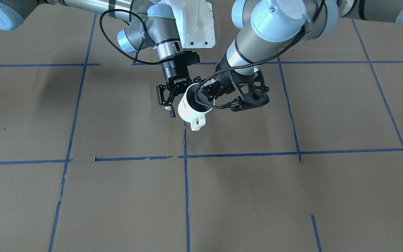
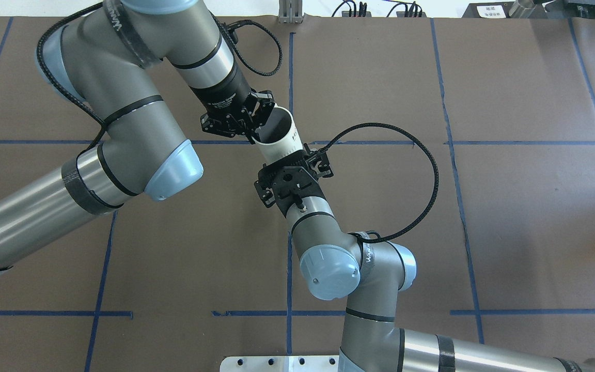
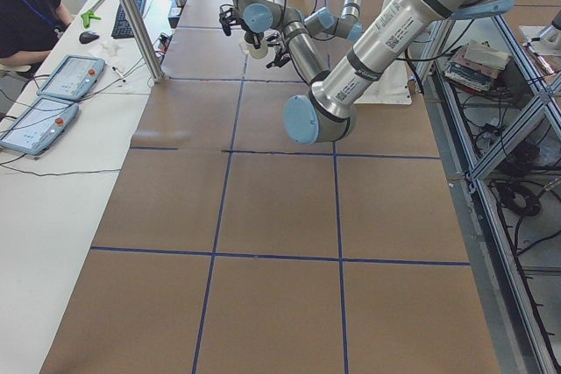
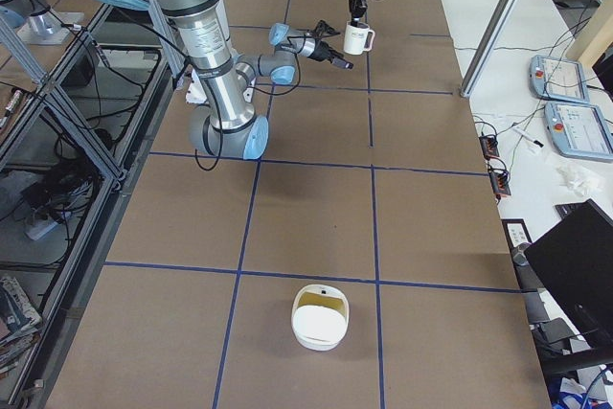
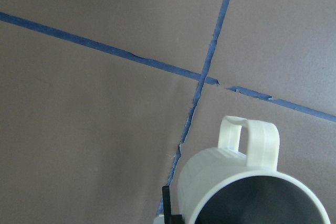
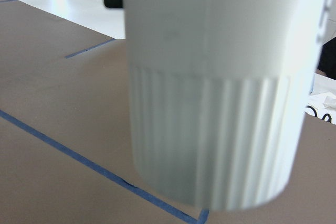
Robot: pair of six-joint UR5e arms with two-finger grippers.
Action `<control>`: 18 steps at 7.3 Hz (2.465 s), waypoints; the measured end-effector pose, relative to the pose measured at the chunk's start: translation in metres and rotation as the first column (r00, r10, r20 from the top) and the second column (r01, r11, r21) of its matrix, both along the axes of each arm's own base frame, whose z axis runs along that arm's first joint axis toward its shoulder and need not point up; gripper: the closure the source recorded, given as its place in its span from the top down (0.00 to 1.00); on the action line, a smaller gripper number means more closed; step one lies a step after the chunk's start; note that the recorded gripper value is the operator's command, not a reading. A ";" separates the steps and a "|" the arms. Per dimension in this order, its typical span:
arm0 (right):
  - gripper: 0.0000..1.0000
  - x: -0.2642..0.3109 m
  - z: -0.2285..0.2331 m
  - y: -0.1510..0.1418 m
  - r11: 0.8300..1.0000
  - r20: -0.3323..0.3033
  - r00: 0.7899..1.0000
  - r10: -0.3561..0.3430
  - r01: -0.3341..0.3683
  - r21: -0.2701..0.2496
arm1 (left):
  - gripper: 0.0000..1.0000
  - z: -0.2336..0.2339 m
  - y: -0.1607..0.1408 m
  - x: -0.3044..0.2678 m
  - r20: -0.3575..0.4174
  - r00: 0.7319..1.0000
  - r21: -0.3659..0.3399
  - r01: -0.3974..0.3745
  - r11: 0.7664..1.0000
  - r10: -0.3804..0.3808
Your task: Left arm hands cup to right arm to dump lemon
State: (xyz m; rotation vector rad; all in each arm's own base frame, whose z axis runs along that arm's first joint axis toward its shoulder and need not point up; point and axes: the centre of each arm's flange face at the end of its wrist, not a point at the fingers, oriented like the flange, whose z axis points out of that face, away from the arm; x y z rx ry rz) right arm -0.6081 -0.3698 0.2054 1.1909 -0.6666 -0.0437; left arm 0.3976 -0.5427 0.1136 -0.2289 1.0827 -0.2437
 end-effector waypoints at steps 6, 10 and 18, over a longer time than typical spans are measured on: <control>0.99 0.032 0.007 -0.057 0.996 0.022 0.998 -0.059 0.061 -0.060 | 0.00 0.159 -0.036 -0.145 0.195 0.981 0.196 -0.025 0.980 -0.013; 0.96 0.146 0.069 -0.188 0.893 -0.015 0.965 -0.263 0.238 -0.382 | 0.00 0.286 0.056 -0.216 0.330 0.944 0.216 -0.056 0.975 -0.019; 1.00 0.462 0.202 -0.285 0.651 0.094 0.846 -0.525 0.471 -0.596 | 1.00 0.448 0.072 -0.222 0.308 0.951 0.261 -0.067 0.963 -0.017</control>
